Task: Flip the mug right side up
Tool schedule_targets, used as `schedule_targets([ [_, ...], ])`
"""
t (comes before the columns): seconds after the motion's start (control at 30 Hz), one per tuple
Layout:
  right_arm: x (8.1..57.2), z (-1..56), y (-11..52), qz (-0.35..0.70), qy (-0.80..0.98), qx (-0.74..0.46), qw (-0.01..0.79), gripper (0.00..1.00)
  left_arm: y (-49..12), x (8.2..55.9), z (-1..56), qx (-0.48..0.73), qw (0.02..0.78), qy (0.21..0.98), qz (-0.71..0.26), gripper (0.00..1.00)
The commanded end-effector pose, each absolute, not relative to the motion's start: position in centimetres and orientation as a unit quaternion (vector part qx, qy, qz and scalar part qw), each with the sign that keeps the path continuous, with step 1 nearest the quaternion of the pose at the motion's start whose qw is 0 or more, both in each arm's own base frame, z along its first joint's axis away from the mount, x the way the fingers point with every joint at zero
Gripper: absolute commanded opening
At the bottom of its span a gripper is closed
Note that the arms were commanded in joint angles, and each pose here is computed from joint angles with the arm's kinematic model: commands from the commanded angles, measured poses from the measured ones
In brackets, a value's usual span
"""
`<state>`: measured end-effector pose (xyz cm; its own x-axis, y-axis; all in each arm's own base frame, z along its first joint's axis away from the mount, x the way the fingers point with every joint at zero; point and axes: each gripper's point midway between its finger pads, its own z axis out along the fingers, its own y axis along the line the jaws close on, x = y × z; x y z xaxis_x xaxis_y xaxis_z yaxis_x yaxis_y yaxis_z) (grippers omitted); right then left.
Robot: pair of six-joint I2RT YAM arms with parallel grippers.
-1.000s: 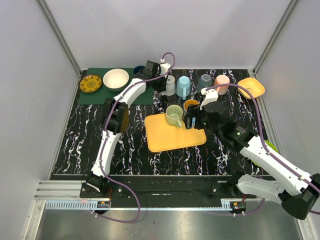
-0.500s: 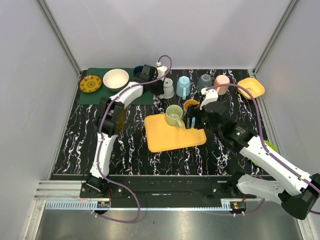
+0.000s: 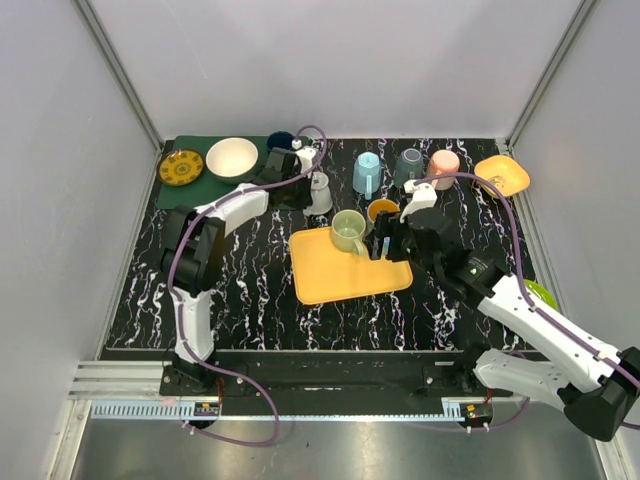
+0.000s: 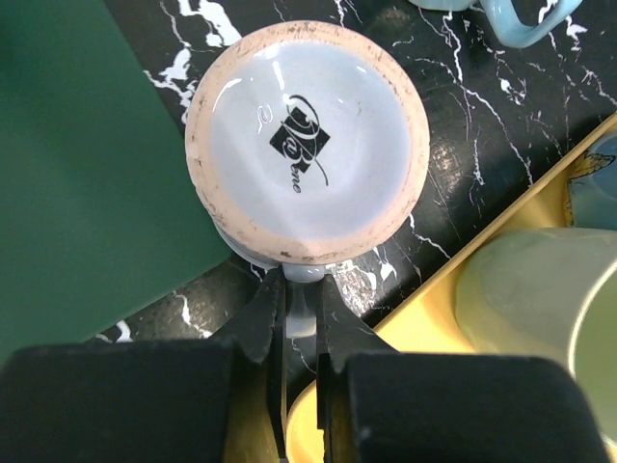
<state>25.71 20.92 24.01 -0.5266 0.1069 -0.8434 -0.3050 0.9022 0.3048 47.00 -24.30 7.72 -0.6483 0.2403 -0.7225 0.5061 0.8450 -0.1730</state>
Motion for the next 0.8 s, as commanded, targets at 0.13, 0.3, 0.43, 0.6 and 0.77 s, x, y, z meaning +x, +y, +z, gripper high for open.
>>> schedule_targets([
  [0.13,25.5,26.6,21.7,0.263,0.819,-0.036,0.509,0.77,-24.1,48.8,24.6,0.156,0.554,0.79,-0.21,0.0],
  [0.3,25.4,28.6,22.0,0.286,0.8,-0.038,0.525,0.78,-22.9,45.3,32.6,0.115,0.61,0.743,-0.252,0.0],
  [0.43,24.8,30.7,23.1,0.332,0.782,-0.036,0.526,0.8,-23.4,40.4,38.4,0.069,0.616,0.695,-0.365,0.0],
  [0.6,23.4,34.6,24.1,0.415,0.745,-0.019,0.522,0.82,-24.3,33.6,42.5,0.045,0.589,0.625,-0.51,0.0],
  [0.77,20.2,38.0,25.7,0.528,0.681,-0.047,0.505,0.9,-24.4,28.0,44.3,0.018,0.541,0.562,-0.625,0.0],
])
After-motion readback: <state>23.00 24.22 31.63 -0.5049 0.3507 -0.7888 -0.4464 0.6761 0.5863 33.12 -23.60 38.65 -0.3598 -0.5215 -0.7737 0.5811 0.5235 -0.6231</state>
